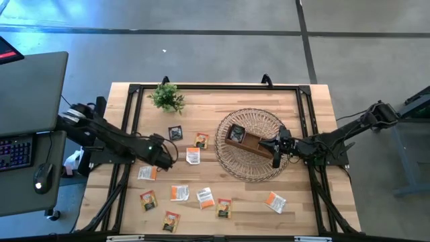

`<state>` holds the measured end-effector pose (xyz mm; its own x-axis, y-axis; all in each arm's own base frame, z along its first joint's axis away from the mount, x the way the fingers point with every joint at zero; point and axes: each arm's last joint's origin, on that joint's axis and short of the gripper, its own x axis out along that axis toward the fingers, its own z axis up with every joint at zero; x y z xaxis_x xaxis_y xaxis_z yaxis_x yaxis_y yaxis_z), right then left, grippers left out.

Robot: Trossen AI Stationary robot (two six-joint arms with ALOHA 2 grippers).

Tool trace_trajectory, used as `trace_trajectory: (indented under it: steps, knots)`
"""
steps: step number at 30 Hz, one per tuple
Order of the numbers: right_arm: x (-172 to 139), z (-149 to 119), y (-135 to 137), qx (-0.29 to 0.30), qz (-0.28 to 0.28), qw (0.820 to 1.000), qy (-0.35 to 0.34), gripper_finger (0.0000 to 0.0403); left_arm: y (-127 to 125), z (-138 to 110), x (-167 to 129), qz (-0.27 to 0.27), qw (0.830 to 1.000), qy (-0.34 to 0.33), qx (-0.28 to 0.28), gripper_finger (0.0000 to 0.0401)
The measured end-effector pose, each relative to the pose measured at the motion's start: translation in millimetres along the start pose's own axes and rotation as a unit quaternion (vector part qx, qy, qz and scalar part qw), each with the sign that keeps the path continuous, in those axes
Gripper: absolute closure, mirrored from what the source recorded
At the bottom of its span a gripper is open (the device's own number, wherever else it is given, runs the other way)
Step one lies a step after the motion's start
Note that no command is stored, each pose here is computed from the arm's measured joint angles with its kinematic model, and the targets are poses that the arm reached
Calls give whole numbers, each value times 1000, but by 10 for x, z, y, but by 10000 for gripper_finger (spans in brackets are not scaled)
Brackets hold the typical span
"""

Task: Pick & Place Tea
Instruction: Put the violet tea bag into the left section of the wooden organizer

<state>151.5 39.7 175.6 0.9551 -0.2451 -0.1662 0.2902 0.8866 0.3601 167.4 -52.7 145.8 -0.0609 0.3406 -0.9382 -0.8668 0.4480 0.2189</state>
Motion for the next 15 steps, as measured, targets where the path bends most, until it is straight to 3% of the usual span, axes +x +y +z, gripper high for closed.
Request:
trace_trajectory:
  steps: [4,9,12,15]
  knots:
    - [0,1,0,0,0,1000,0,394,-41,-27,118,-23,1000,-12,8,271]
    - [0,7,4,3,2,1000,-3,398,-223,19,75,-104,989,-51,97,271]
    - [0,8,3,3,1,1000,-4,400,-378,41,24,-180,962,-73,191,271]
    - [0,8,3,3,1,1000,-4,400,-513,51,-40,-257,917,-92,290,271]
